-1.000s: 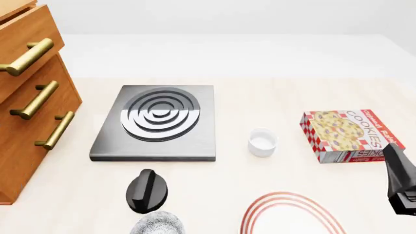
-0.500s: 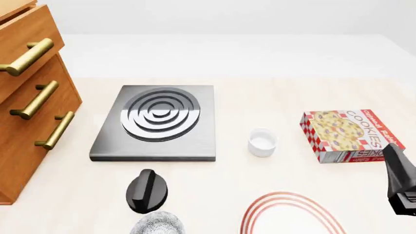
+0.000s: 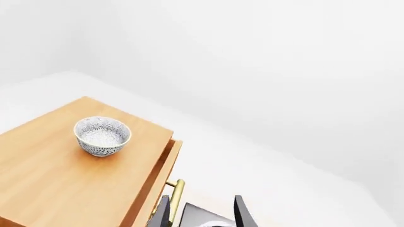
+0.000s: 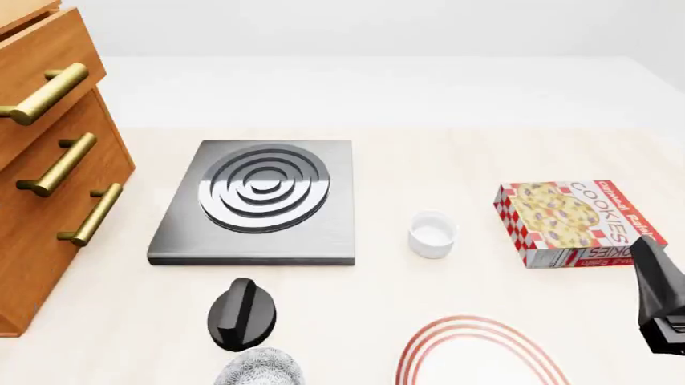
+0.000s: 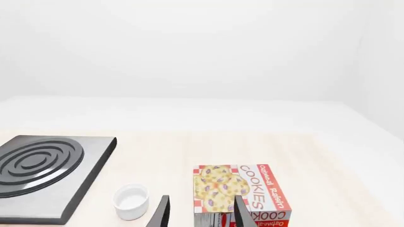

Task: Pick the akita bowl on the wooden cabinet and place it on the plate.

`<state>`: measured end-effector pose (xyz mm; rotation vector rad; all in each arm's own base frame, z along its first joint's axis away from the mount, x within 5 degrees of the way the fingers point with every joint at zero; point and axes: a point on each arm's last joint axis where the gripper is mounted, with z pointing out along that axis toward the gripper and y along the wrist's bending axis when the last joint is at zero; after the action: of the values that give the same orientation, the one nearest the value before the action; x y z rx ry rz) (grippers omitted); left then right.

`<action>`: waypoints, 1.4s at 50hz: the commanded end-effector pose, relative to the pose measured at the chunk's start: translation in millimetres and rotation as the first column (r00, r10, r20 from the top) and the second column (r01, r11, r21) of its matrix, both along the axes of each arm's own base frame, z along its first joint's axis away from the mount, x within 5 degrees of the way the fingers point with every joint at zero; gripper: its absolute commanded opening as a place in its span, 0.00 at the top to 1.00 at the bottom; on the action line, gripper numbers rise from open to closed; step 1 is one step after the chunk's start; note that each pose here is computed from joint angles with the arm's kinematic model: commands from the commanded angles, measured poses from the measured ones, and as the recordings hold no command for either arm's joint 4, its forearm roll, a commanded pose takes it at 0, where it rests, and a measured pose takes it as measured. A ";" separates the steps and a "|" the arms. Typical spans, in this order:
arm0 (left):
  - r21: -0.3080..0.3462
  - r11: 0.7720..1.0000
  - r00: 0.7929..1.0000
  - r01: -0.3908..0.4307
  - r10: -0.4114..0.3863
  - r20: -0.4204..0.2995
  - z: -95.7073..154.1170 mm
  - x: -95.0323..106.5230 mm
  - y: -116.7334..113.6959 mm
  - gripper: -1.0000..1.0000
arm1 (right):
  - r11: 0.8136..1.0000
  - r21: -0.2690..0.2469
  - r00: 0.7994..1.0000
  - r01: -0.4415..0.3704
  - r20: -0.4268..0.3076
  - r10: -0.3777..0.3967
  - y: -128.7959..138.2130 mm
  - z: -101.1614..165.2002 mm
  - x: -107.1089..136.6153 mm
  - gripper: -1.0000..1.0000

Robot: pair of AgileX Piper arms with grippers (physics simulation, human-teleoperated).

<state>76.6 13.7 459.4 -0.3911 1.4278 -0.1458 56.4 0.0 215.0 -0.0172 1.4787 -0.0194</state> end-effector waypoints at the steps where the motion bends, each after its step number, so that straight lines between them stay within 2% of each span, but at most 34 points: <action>1: -0.026 0.995 0.995 -0.093 0.094 0.044 18.9 4.6 9.1 0.00 | 1.000 0.000 1.000 0.000 0.000 0.000 0.0 0.0 0.0 0.00; 6: -0.040 0.986 0.985 -0.160 0.162 0.056 18.1 11.7 18.0 0.00 | 1.000 0.000 1.000 0.000 0.000 0.000 0.0 0.0 0.0 0.00; 27: -0.059 0.952 0.952 -0.300 0.303 0.044 11.1 33.9 45.4 0.00 | 1.000 0.000 1.000 0.000 0.000 0.000 0.0 0.0 0.0 0.00; 47: -0.152 0.915 0.927 -0.374 0.369 -0.062 -19.0 74.1 82.3 0.00 | 1.000 0.000 1.000 0.000 0.000 0.000 0.0 0.0 0.0 0.00; 60: -0.167 0.894 0.909 -0.416 0.407 -0.090 -17.8 84.8 99.2 0.00 | 1.000 0.000 1.000 0.000 0.000 0.000 0.0 0.0 0.0 0.00; 70: -0.169 0.887 0.903 -0.430 0.418 -0.101 -15.5 94.7 109.7 0.00 | 1.000 0.000 1.000 0.000 0.000 0.000 0.0 0.0 0.0 0.00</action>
<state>162.1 111.5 443.6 -0.8352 1.3565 0.0787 56.4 0.0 215.0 -0.0171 1.4786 -0.0194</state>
